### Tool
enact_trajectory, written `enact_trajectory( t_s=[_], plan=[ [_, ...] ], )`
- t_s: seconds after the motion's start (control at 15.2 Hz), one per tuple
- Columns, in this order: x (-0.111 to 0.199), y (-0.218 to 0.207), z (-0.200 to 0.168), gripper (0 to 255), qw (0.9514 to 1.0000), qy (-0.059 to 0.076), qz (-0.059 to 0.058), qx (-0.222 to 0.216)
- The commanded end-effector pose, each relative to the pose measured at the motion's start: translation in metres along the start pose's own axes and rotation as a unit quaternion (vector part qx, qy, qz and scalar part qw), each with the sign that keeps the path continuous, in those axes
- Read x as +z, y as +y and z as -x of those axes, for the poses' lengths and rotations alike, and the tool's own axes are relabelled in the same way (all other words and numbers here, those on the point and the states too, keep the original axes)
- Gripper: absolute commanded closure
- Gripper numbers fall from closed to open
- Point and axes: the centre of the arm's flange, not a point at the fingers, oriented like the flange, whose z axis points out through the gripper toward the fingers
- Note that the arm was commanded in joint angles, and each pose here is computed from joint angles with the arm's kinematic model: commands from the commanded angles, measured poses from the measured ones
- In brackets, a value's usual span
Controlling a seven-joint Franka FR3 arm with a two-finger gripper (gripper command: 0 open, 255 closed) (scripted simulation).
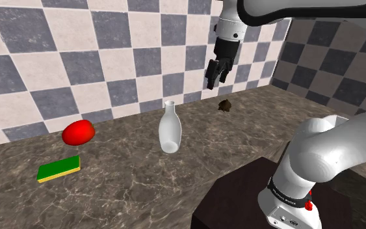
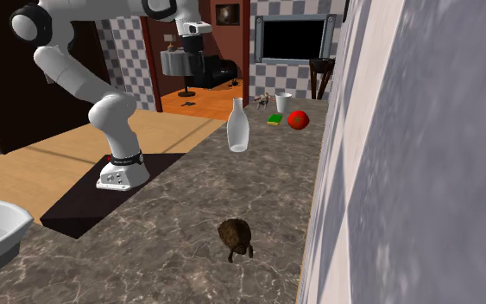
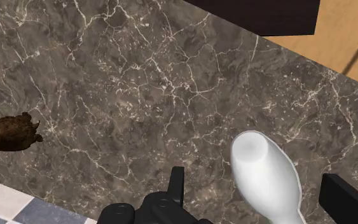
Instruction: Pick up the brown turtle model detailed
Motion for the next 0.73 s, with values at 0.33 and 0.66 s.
enact_trajectory(
  t_s=[0.33,0.66],
  plan=[
    [0.024,0.044,-0.048,0,0.9977,-0.011,-0.008,0.067],
    [0.050,0.094,-0.089,0,0.9908,-0.022,-0.015,0.133]
  ],
)
